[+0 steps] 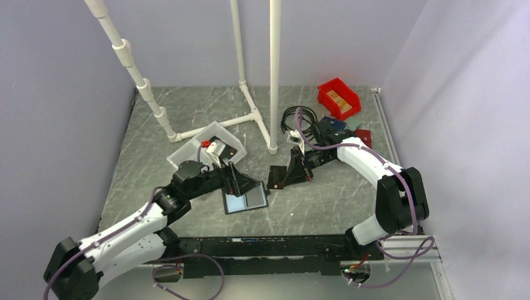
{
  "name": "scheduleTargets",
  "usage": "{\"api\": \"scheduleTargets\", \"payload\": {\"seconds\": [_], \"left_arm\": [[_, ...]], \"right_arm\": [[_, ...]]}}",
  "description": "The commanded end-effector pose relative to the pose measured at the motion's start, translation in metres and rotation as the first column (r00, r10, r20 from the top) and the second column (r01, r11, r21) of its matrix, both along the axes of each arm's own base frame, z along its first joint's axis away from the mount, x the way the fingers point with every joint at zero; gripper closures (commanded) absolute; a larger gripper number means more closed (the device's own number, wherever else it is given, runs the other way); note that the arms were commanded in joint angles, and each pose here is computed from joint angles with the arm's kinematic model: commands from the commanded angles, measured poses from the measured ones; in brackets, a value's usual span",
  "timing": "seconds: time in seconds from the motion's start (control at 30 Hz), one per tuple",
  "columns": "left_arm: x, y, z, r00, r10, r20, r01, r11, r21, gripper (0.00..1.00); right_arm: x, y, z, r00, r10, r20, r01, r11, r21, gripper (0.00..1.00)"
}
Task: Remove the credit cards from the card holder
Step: Place the card holder at the center of the board, then place the credit card in the storage box.
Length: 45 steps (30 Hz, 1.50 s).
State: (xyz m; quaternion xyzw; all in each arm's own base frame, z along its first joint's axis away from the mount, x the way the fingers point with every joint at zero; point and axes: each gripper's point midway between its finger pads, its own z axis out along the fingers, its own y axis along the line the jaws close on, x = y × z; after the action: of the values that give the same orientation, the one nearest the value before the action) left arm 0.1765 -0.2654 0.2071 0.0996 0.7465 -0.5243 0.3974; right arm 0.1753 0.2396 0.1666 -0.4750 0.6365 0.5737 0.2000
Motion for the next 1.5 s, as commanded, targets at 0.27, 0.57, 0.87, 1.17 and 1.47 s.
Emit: {"api": "scheduleTargets", "payload": {"seconds": [0.27, 0.57, 0.87, 1.17, 1.47], "left_arm": [[0.012, -0.040, 0.037, 0.982, -0.125, 0.139, 0.144, 0.980, -0.136, 0.10], [0.013, -0.043, 0.037, 0.983, -0.127, 0.129, 0.147, 0.977, -0.153, 0.15], [0.015, -0.050, 0.033, 0.985, -0.140, 0.101, 0.154, 0.977, -0.146, 0.34], [0.014, -0.050, 0.035, 0.985, -0.134, 0.112, 0.149, 0.979, -0.137, 0.36], [0.012, -0.056, 0.037, 0.980, -0.160, 0.122, 0.176, 0.976, -0.132, 0.47]], "right_arm": [[0.006, 0.002, 0.016, 0.996, 0.011, 0.083, -0.015, 0.999, 0.044, 1.00], [0.005, 0.002, 0.016, 0.997, 0.015, 0.082, -0.019, 0.999, 0.047, 1.00], [0.005, 0.002, 0.017, 0.997, 0.015, 0.080, -0.019, 0.999, 0.048, 1.00], [0.005, 0.003, 0.016, 0.997, 0.016, 0.078, -0.020, 0.999, 0.049, 1.00], [0.005, 0.002, 0.016, 0.997, 0.016, 0.077, -0.020, 0.999, 0.049, 1.00]]}}
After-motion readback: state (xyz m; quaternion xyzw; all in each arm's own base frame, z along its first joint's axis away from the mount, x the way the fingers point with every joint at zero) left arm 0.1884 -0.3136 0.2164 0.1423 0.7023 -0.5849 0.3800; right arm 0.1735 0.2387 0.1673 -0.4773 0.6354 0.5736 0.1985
